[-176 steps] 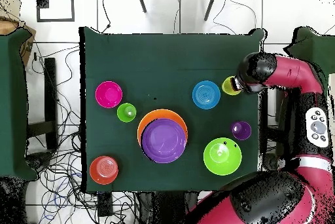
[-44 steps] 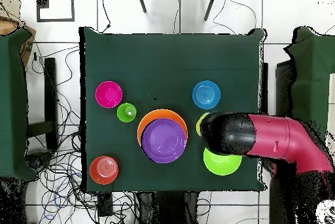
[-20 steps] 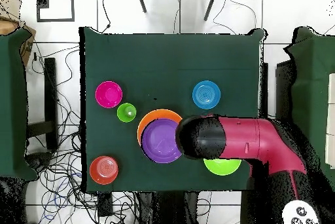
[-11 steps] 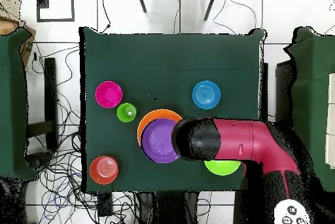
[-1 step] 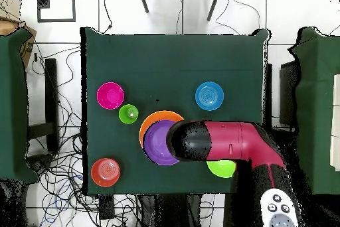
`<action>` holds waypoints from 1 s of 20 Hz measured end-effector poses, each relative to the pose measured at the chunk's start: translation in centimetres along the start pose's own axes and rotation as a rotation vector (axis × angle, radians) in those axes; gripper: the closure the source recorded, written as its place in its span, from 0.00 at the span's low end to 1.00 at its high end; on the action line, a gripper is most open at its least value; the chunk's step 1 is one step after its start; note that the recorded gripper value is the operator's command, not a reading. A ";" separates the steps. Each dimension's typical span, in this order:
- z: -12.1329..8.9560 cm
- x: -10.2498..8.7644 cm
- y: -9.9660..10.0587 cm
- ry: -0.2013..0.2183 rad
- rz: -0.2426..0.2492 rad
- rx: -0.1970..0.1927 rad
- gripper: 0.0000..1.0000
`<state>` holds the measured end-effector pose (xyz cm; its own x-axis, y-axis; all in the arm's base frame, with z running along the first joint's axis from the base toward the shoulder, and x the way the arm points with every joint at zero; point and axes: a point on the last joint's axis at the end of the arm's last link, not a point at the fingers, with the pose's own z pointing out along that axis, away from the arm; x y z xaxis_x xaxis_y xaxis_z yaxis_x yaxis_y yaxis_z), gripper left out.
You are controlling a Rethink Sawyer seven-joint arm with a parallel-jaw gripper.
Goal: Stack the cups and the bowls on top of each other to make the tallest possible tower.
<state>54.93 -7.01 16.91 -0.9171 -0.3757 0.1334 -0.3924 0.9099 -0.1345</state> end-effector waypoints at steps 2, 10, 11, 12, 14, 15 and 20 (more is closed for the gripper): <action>0.8 -0.1 0.2 -0.007 0.019 0.000 1.00; 2.8 0.5 0.7 0.004 0.060 0.000 1.00; 2.7 0.5 0.7 0.004 0.060 0.002 1.00; 2.6 0.5 0.7 0.002 0.059 0.005 1.00; 2.3 0.4 0.8 -0.001 0.058 0.011 1.00; 1.9 0.3 0.8 -0.004 0.057 0.016 1.00; -0.5 0.3 1.0 0.006 0.055 0.033 1.00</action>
<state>54.30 -6.18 17.26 -0.9370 -0.3240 0.1307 -0.3434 0.9228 -0.1745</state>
